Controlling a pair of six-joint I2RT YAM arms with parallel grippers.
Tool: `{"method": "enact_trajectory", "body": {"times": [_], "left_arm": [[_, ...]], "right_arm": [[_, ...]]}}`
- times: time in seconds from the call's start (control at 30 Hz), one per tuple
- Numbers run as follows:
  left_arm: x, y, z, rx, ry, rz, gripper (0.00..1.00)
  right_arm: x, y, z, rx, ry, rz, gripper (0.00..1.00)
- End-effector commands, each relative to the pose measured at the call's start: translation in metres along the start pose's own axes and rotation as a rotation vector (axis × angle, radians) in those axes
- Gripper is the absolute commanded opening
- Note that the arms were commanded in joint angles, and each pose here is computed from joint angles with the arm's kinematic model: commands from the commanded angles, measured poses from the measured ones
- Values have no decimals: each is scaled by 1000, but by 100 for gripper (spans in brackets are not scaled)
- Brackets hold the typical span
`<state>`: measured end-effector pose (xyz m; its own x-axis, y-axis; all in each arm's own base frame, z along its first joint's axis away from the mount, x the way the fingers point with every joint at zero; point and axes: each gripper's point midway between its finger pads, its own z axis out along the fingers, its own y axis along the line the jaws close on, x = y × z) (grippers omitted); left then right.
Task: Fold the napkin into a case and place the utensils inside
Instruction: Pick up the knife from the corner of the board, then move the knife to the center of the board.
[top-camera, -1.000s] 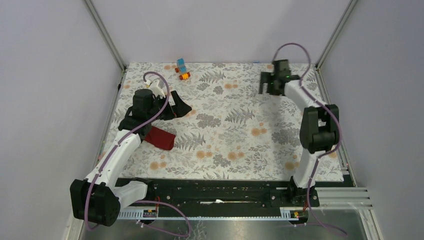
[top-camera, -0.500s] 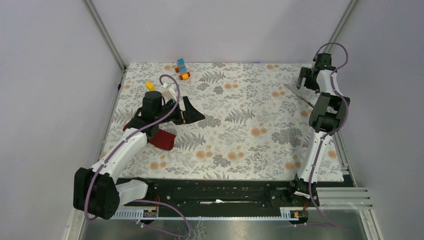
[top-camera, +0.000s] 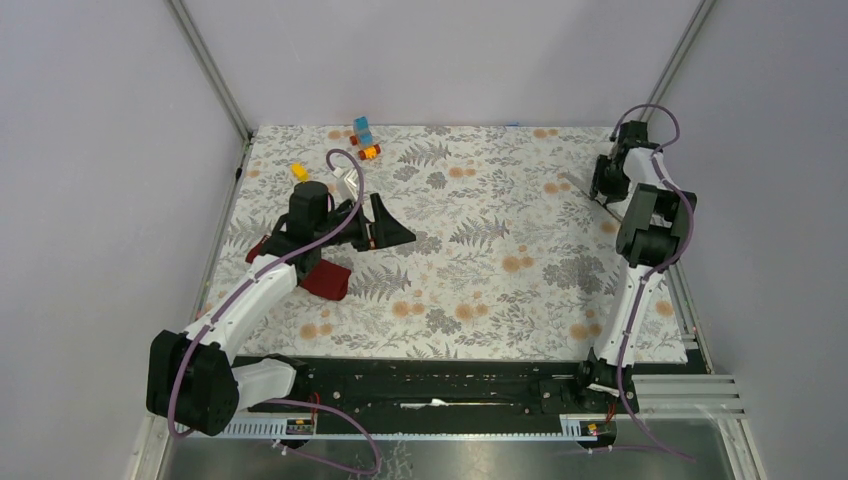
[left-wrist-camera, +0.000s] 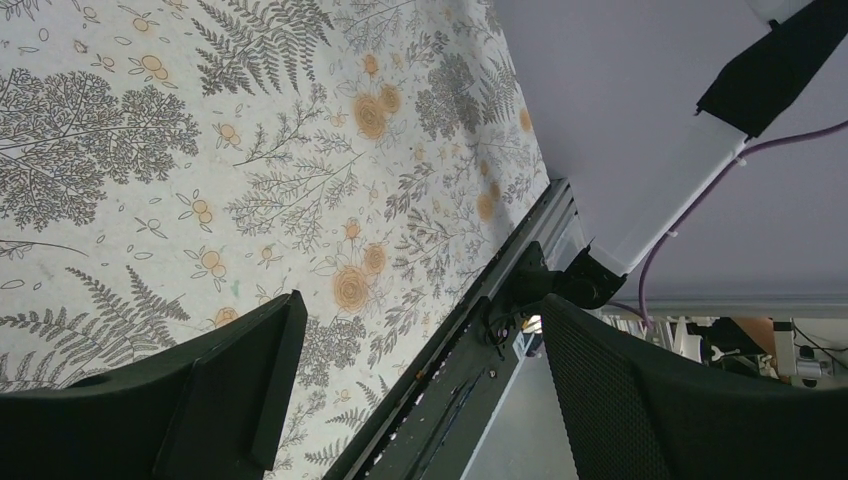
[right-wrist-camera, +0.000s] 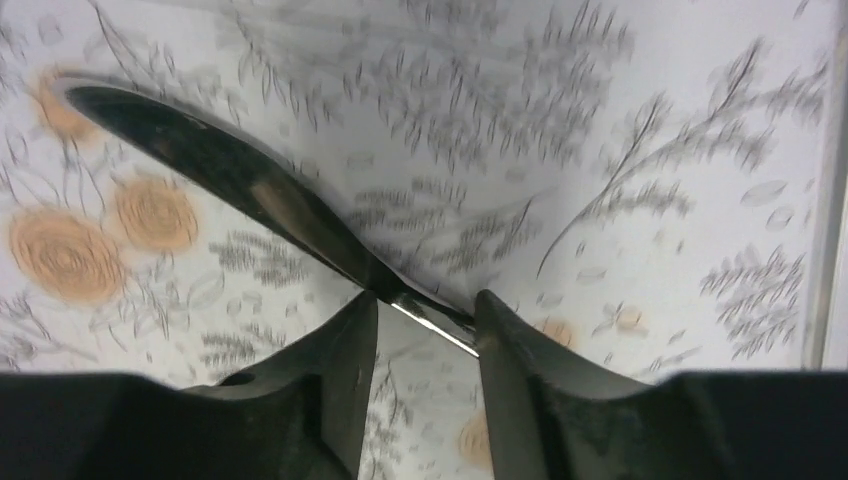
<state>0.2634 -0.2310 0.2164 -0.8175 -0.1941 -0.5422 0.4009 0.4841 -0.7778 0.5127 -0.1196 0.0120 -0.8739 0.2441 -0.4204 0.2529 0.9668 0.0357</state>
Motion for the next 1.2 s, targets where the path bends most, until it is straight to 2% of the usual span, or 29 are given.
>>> {"method": "enact_trajectory", "body": {"times": [0.0, 0.1, 0.17, 0.37, 0.53, 0.63, 0.9, 1.0, 1.1, 1.17], "left_arm": [[-24, -29, -8, 66, -72, 61, 92], [-26, -30, -12, 46, -86, 49, 89], [-27, -25, -13, 2, -93, 26, 88], [-19, 1, -16, -131, -104, -51, 88], [-5, 21, -8, -159, -114, -163, 76], [8, 43, 0, -200, -113, -272, 70], [50, 75, 25, -380, -95, -437, 79], [61, 76, 36, -446, -107, -488, 80], [66, 75, 49, -541, -104, -481, 89], [76, 76, 59, -624, -58, -459, 94]], "right_arm": [[59, 26, -11, 7, 153, 12, 40], [82, 45, -13, 31, 196, -21, 26], [99, 66, -18, 32, 222, -51, 21], [181, 147, -44, -50, 292, -190, 20], [258, 201, -71, -122, 351, -325, 17], [293, 235, -91, -202, 368, -351, 16], [327, 297, -124, -341, 321, -377, 16], [333, 309, -134, -379, 312, -381, 25], [308, 303, -155, -360, 199, -353, 46], [284, 278, -164, -257, 114, -310, 62]]}}
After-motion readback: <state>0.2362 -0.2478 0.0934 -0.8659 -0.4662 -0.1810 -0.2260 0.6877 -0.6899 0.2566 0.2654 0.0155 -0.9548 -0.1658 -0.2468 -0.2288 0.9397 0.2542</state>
